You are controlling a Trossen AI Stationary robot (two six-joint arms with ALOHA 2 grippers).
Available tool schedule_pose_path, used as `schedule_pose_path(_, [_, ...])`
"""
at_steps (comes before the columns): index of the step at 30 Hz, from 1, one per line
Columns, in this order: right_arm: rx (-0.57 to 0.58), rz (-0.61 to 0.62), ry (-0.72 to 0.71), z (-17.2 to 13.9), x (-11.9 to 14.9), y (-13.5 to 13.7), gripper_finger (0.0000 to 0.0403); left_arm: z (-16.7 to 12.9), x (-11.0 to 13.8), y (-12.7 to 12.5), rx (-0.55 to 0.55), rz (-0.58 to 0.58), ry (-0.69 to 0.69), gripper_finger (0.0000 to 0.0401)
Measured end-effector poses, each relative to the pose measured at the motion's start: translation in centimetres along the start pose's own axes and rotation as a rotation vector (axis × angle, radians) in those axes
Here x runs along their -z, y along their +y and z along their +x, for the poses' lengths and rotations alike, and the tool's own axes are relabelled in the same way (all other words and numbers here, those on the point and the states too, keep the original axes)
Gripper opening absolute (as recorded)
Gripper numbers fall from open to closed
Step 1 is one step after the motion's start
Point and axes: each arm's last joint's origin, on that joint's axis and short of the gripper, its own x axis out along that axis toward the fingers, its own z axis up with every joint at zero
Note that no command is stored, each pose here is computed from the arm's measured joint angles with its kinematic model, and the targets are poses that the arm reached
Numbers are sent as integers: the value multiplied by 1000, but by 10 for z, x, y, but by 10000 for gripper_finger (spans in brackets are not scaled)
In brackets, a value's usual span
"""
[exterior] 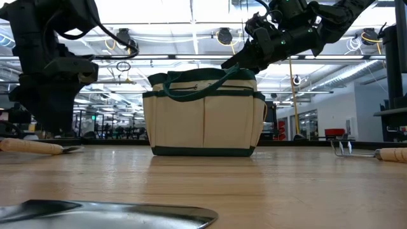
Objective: Pick & Place Garden tools in Gardening bag
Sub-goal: Put the top left brown trowel into the brown gardening bag
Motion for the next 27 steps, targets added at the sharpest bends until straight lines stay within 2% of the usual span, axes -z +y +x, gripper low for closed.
schedule_pose_path(4, [0,0,0,0,0,0,160,0,2,-1,20,-36,65,191])
schedule_pose_path(10, [0,0,0,0,0,0,161,1,5,-1,26,-90,69,191])
schedule_pose_path(18, [0,0,0,0,0,0,160,22,19,10,67,-87,77,191])
schedule_pose_path(27, [0,0,0,0,0,0,159,24,20,12,56,-53,36,191])
